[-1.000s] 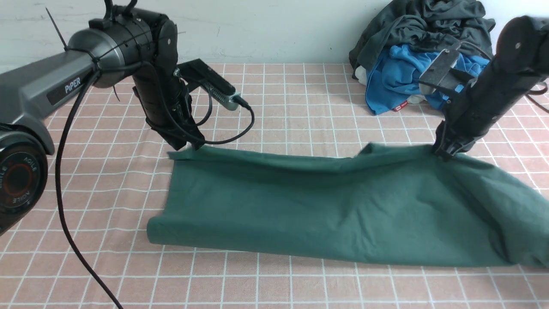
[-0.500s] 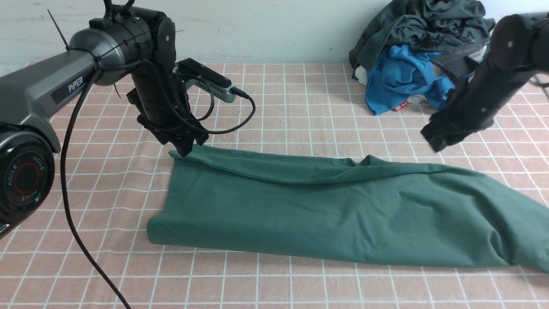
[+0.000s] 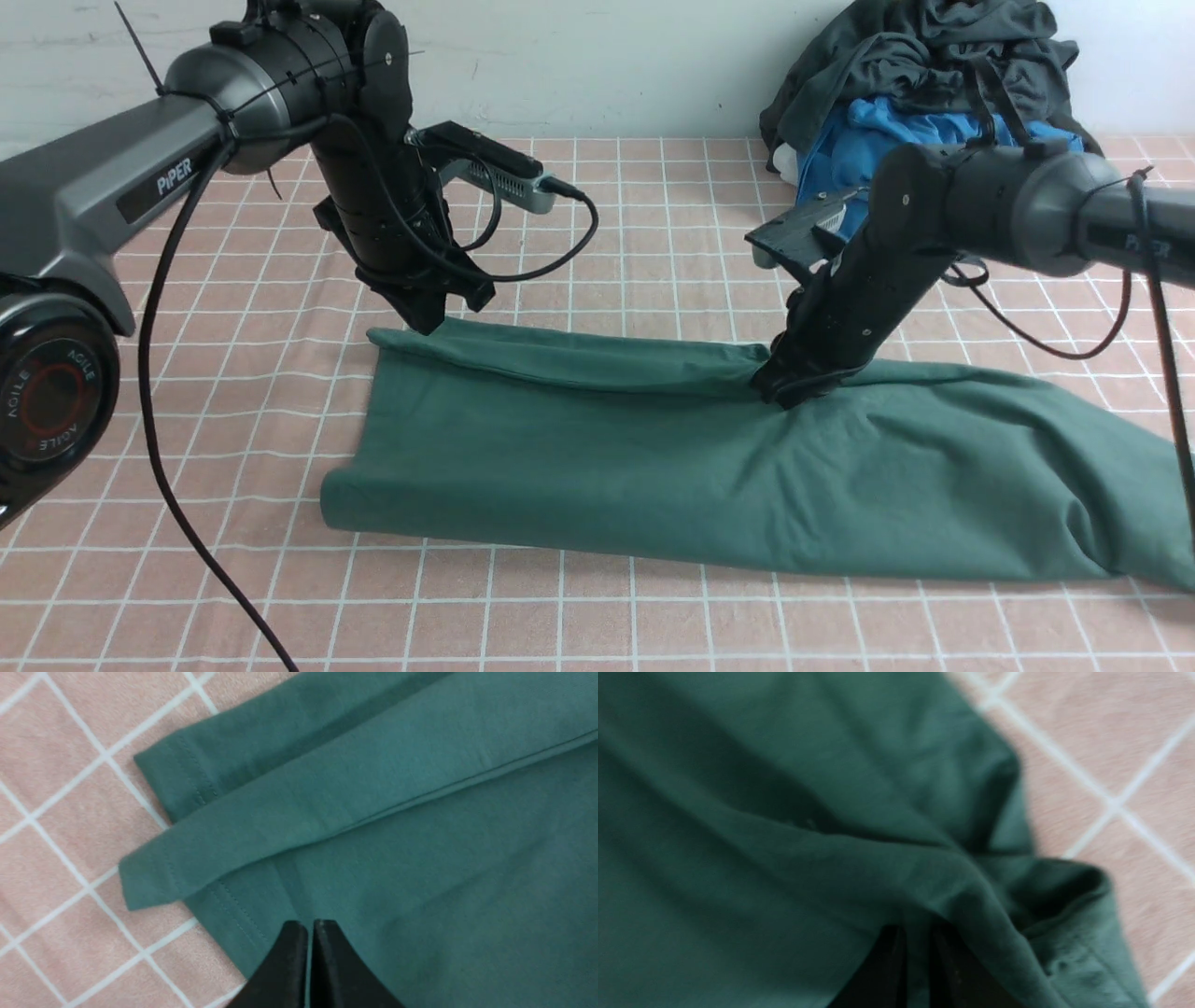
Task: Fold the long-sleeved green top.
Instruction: Use the right arm to clamp the right edge of the fabric
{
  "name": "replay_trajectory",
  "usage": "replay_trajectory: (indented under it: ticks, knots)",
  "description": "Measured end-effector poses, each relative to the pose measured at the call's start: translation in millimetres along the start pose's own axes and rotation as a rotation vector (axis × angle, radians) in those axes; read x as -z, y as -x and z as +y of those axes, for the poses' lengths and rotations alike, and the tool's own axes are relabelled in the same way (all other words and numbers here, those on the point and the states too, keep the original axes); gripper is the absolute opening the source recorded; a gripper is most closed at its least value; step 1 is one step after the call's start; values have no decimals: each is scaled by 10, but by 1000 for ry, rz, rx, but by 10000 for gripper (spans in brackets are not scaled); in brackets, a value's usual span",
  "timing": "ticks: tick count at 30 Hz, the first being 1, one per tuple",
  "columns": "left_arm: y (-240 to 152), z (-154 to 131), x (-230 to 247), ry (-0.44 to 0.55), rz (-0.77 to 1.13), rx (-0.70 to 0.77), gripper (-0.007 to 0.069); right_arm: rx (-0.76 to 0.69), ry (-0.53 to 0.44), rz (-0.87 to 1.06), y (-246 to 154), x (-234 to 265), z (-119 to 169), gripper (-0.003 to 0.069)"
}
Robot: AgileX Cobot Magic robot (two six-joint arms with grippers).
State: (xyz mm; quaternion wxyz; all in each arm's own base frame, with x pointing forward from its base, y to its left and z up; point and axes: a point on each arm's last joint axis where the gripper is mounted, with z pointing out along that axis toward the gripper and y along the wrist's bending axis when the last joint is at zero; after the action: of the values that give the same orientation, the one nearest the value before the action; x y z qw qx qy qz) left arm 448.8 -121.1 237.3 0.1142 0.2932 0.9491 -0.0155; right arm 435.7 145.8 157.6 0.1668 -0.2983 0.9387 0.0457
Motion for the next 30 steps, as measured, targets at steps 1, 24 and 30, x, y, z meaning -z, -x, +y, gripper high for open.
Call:
replay_trajectory:
  ticks: [1, 24, 30]
  knots:
    - [0, -4, 75, 4, -15, 0, -3, -44, -40, -35, 28, -2, -57, 72]
    - [-590, -344, -571, -254, 225, 49, -3, -294, -132, 19, -409, 1347, -565, 69]
    - [-760, -409, -594, -270, 247, 44, -3, -356, -59, 17, -999, 1309, -196, 69]
